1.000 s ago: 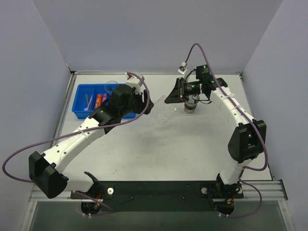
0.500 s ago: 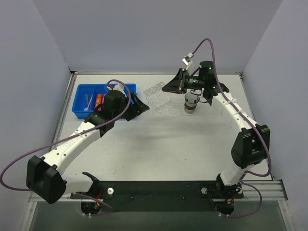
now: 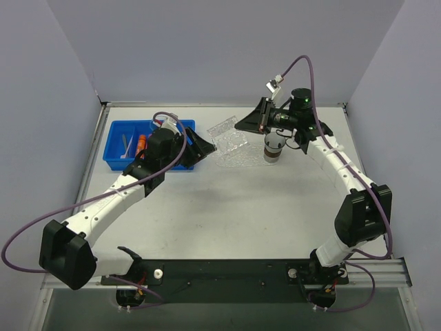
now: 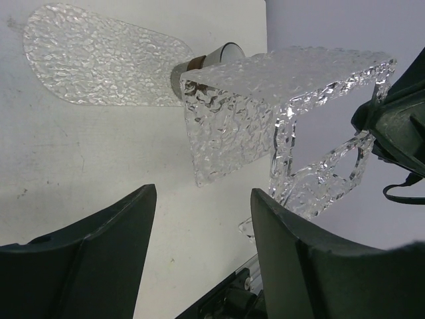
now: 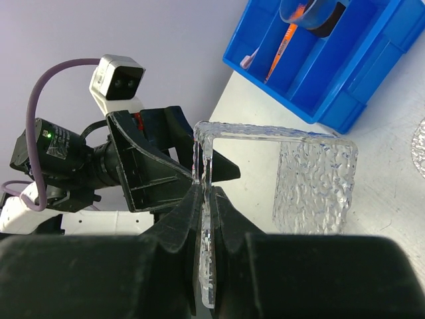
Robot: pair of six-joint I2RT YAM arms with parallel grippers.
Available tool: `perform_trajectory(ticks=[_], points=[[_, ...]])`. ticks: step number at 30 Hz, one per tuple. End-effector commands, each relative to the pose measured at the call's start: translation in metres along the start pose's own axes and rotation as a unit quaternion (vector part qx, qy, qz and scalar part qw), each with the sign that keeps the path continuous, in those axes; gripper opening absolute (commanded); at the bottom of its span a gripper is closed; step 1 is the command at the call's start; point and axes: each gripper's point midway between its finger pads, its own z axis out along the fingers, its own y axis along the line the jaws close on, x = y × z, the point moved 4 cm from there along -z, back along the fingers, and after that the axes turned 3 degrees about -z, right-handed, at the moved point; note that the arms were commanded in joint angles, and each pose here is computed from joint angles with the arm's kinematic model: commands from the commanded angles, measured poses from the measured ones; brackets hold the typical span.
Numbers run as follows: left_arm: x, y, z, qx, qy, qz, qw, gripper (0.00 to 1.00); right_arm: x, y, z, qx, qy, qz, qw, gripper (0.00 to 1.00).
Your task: Prepare toiletry sets of a toothbrush and toothpaste on the tray
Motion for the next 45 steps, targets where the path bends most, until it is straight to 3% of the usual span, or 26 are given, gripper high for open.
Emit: perform_trajectory(ticks=[1, 6, 9, 10, 13, 18, 26, 30, 33, 35, 38, 43, 45], points=[[-0.017, -0.059, -0.007, 0.125, -0.021, 0.016, 0.992, 0.69, -0.005, 0.024, -0.004, -0.027, -0.013, -0.049, 0.998, 0.00], [-0.020, -0.067, -0.014, 0.154, -0.034, 0.026, 0.987, 0.66, -0.007, 0.025, -0.006, -0.020, -0.026, -0.053, 0.998, 0.00], [-0.021, -0.055, -0.017, 0.110, -0.044, 0.018, 0.993, 0.64, -0.011, 0.024, -0.009, -0.013, -0.036, -0.056, 0.998, 0.00], [-0.018, -0.033, -0.015, 0.050, -0.047, 0.005, 0.998, 0.64, -0.012, 0.025, -0.010, -0.013, -0.039, -0.056, 0.998, 0.00], [-0.015, -0.017, -0.022, 0.018, -0.051, -0.002, 0.999, 0.64, -0.013, 0.025, -0.010, -0.013, -0.040, -0.056, 0.998, 0.00], [-0.016, -0.038, -0.027, 0.061, -0.059, 0.024, 0.996, 0.65, -0.011, 0.019, -0.009, -0.011, -0.040, -0.049, 0.998, 0.00], [0.000, -0.048, 0.007, 0.062, 0.021, 0.049, 0.997, 0.72, -0.012, 0.018, -0.007, -0.009, -0.046, -0.049, 0.998, 0.00], [0.001, -0.060, 0.018, 0.051, 0.029, 0.074, 0.996, 0.72, -0.009, 0.016, -0.006, -0.007, -0.045, -0.049, 0.998, 0.00], [0.006, -0.061, 0.028, 0.032, 0.038, 0.090, 0.995, 0.61, -0.006, 0.015, -0.006, -0.004, -0.045, -0.050, 0.998, 0.00], [0.013, -0.058, 0.033, 0.019, 0.047, 0.102, 0.994, 0.45, -0.005, 0.013, -0.006, -0.001, -0.044, -0.050, 0.998, 0.00], [0.015, -0.059, 0.036, 0.010, 0.050, 0.111, 0.992, 0.31, -0.002, 0.007, -0.007, 0.015, -0.041, -0.054, 0.998, 0.00], [0.015, -0.057, 0.036, 0.006, 0.051, 0.118, 0.992, 0.21, 0.001, -0.003, -0.007, 0.029, -0.039, -0.051, 0.998, 0.00], [0.016, -0.053, 0.038, 0.002, 0.053, 0.123, 0.991, 0.12, 0.003, -0.009, -0.005, 0.036, -0.036, -0.045, 0.998, 0.00]])
